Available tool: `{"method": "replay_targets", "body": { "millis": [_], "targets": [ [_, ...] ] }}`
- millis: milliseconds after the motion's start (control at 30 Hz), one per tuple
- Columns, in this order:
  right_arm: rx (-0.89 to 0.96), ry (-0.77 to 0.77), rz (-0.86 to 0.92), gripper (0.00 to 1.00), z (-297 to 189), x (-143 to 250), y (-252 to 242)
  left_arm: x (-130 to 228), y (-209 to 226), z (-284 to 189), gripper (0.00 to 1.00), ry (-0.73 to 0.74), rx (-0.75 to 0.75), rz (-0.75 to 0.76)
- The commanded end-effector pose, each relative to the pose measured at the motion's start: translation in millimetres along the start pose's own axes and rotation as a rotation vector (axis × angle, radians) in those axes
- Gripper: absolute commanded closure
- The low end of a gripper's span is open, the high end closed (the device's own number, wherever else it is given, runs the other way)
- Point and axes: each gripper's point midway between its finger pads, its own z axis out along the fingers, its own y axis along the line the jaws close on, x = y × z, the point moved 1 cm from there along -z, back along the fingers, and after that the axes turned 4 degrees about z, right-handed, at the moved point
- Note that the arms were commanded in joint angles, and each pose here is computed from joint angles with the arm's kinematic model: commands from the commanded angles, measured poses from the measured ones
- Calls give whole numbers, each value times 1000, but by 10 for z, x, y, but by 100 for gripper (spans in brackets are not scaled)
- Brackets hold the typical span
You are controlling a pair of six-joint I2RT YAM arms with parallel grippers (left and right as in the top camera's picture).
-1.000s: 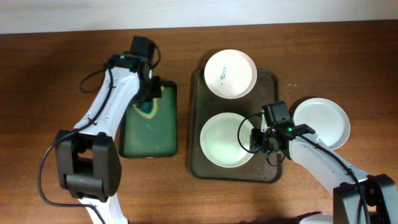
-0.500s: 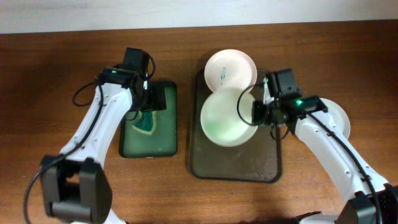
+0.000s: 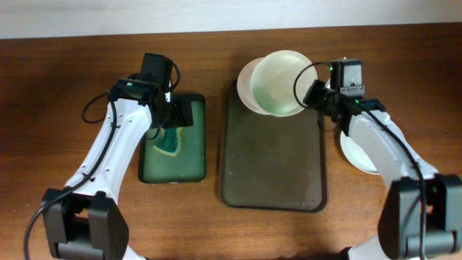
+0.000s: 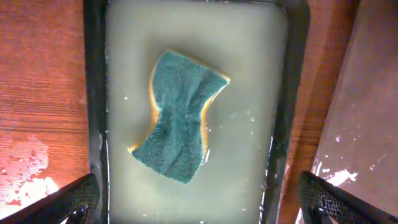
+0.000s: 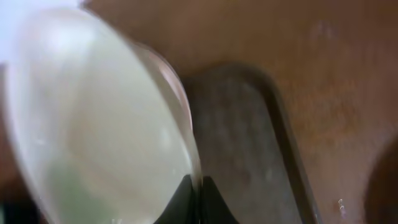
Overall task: Clean dirty plates on tray and stack at the side
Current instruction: 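Lift the plate and stack it on the side plate with the right gripper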
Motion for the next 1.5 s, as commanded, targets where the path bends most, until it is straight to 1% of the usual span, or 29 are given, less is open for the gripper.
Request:
{"method": "replay_targets", "body": {
  "millis": [0, 67, 100, 133, 200, 300, 333, 400, 500, 567, 667, 733, 867, 1300, 1467],
  "targets": [
    [-35, -195, -200, 96, 101, -413, 182, -42, -47, -71, 1, -21, 17, 6],
    [-38, -318, -351, 96, 38, -625, 337, -42, -48, -71, 0, -21, 18, 6],
    [-49, -367, -463, 96, 0, -692, 448, -42, -51, -71, 1, -21, 18, 7],
    [-48, -402, -618, 96, -26, -694, 578, -42, -51, -71, 1, -21, 18, 7],
    [-25, -423, -723, 96, -40, -677, 652, -42, -51, -71, 1, -21, 18, 7],
    [86, -474, -882, 96, -87, -645, 774, -42, -47, -71, 1, -21, 17, 6],
    [116, -487, -909, 96, -105, -625, 815, -42, -48, -71, 1, -21, 18, 6],
    [179, -543, -901, 96, -197, -644, 904, -42, -47, -71, 1, -21, 17, 6],
    [176, -608, -997, 96, -408, -621, 1165, -42, -48, -71, 1, -21, 18, 6],
    [264, -672, -1016, 96, -631, -678, 1234, -43, -48, -71, 1, -21, 18, 7],
    [369, -728, -1106, 96, -890, -650, 1377, -42, -47, -71, 1, -21, 17, 7],
    [476, -797, -1110, 96, -1118, -635, 1490, -42, -48, -71, 1, -21, 18, 6],
    [503, -830, -1140, 96, -1239, -533, 1640, -44, -47, -71, 1, -22, 17, 6],
    [695, -800, -1036, 96, -1377, -577, 1371, -43, -47, -71, 1, -22, 17, 7],
    [691, -827, -998, 96, -1551, -631, 1368, -43, -50, -71, 1, -22, 18, 7]
  ]
}}
